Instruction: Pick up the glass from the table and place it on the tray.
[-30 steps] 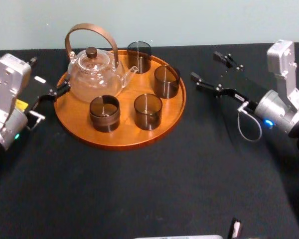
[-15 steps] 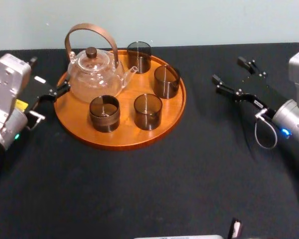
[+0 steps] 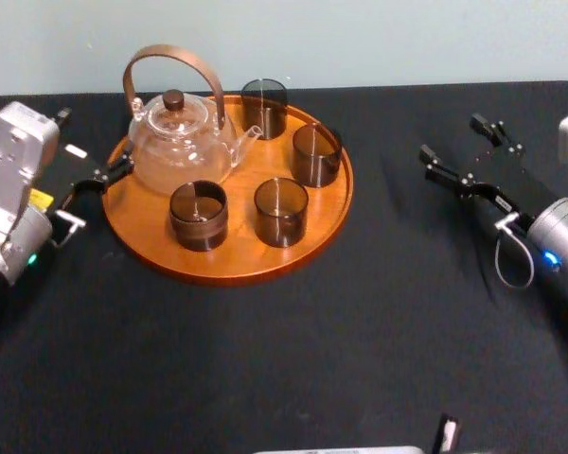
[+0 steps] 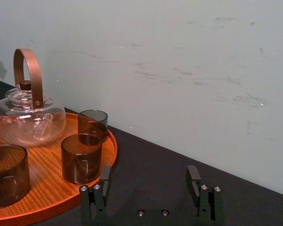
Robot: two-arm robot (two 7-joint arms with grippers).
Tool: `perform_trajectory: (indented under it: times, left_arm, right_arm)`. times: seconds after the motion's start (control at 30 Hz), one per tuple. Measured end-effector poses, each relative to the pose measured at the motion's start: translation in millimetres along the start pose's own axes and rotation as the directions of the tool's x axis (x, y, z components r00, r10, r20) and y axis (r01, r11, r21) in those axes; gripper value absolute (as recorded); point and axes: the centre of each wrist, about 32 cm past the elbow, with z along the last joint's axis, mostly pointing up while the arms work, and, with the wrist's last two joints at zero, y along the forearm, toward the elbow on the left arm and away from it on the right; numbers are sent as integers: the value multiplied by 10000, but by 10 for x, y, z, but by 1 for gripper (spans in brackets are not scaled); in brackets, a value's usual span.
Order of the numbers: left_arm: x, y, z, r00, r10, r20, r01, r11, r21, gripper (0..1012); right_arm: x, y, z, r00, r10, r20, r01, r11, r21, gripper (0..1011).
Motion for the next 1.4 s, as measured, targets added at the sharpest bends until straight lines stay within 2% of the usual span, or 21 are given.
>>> perform_trajectory:
  times: [0.43,1.4]
  left_arm:
    - [0,0,0,10000,0,0,0,10000,0,1001]
    - [0,0,0,10000,0,0,0,10000,0,1001]
  right_arm:
    - [-28,-30,-74,9993,-382,-59,382,9992,-121,1002]
    - [-21,-30,-66,9995,-320,-56,319,9994,-116,1002]
